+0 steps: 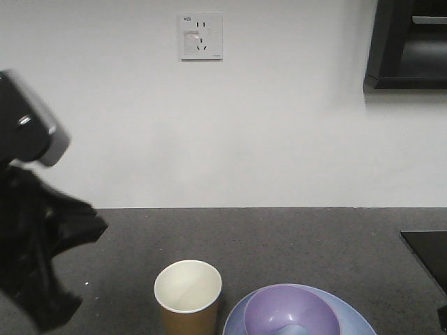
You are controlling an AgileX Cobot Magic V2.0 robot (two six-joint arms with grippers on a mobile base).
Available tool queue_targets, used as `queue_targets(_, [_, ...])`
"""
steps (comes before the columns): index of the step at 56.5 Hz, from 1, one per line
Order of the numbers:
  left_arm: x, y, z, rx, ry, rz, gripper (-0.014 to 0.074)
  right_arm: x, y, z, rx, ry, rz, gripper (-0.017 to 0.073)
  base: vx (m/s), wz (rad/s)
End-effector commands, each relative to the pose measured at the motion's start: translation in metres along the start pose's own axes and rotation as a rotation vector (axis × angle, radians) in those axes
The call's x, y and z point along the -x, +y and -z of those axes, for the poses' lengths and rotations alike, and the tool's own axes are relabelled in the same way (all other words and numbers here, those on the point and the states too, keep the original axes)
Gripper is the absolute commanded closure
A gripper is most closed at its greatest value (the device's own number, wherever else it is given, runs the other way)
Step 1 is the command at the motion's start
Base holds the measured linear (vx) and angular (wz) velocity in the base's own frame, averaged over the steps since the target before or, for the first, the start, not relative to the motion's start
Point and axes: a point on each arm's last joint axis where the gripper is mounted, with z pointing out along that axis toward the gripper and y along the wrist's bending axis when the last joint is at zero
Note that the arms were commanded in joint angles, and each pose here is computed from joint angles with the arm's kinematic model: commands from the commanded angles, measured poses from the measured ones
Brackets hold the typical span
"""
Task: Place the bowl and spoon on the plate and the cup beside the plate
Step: 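Set the cup down beside the plate and open the left gripper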
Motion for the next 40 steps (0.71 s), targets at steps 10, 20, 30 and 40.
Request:
queue_targets(10, [-0.084,-0.026,0.028,0.01,-0.277,0.174,0.0597,-0.032,0.012,0.015,-0.015,-0.225,-0.064,0.0568,0.0,0.0])
queue_targets(20, [-0.114,-0.035,0.033,0.008,-0.345,0.209,0.0597,-0.042,0.012,0.015,-0.034,-0.251,-0.081,0.0568,0.0,0.0])
queue_targets(30, [-0.12,-0.037,0.035,0.008,-0.332,0.21,0.0597,-0.042,0.013,0.015,-0.031,-0.249,-0.083,0.0568,0.0,0.0])
queue_targets(40, [-0.12,-0.037,0.035,0.008,-0.332,0.21,0.0597,-0.042,0.013,0.015,-0.031,-0.249,-0.083,0.0568,0.0,0.0])
